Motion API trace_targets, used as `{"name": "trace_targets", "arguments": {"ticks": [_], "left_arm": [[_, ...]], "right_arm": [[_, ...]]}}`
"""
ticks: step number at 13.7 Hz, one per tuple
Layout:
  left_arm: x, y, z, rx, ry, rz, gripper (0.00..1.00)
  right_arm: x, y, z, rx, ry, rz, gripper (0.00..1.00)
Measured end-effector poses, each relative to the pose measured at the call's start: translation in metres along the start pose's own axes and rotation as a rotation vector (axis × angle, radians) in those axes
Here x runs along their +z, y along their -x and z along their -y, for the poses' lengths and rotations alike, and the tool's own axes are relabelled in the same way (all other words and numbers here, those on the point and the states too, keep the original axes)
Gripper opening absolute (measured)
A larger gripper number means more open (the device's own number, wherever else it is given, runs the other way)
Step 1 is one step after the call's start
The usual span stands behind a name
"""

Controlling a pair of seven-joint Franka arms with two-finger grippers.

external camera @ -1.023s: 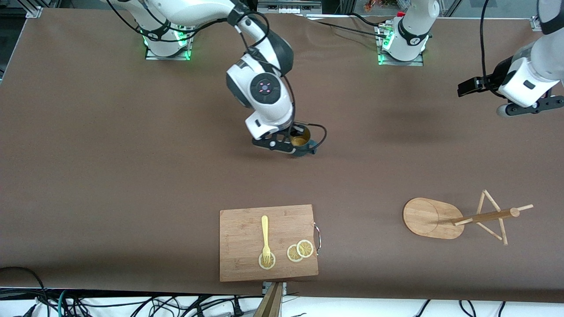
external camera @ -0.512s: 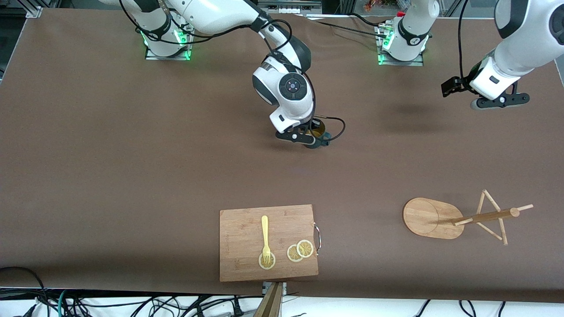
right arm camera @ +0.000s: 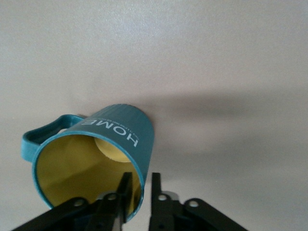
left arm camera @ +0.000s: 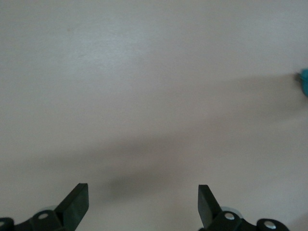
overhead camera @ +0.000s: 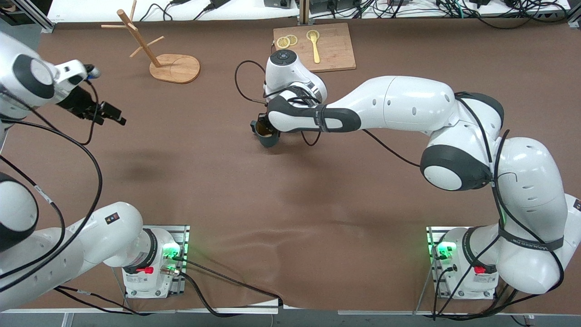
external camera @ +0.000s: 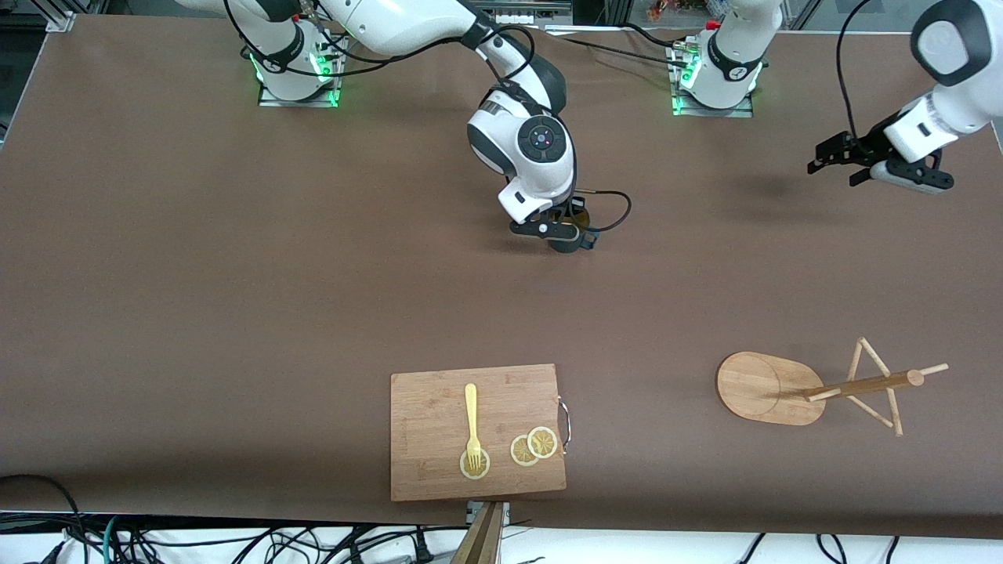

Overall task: Pass cup and hang on rack
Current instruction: 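Carry the mug toward table center while the left gripper approaches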

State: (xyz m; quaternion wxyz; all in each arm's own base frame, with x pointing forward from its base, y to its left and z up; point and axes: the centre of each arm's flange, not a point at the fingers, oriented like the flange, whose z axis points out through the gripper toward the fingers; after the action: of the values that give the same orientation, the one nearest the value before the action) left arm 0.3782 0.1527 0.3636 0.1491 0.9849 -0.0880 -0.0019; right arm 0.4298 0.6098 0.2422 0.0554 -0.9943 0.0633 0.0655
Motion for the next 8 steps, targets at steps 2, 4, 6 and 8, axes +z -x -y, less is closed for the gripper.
{"name": "trace_targets", "arguments": {"ticks": [2,4,6,8], "left_arm": [[0.017,0.016,0.031,0.13,0.12,-0.096,1.0],[0.05,0.025,0.053,0.281,0.228,-0.191,1.0],[0.087,0.026,0.06,0.455,0.32,-0.297,1.0],[0.112,0.024,0.055,0.632,0.395,-0.408,1.0]], "right_arm": [[-0.011,-0.01,0.0,0.005,-0.01,-0.017,0.48],[-0.044,-0.025,0.003,0.012,-0.011,-0.02,0.71],[-0.084,-0.044,-0.004,0.006,0.021,0.004,0.93],[-0.125,-0.067,-0.024,-0.028,0.042,0.022,1.0]]}}
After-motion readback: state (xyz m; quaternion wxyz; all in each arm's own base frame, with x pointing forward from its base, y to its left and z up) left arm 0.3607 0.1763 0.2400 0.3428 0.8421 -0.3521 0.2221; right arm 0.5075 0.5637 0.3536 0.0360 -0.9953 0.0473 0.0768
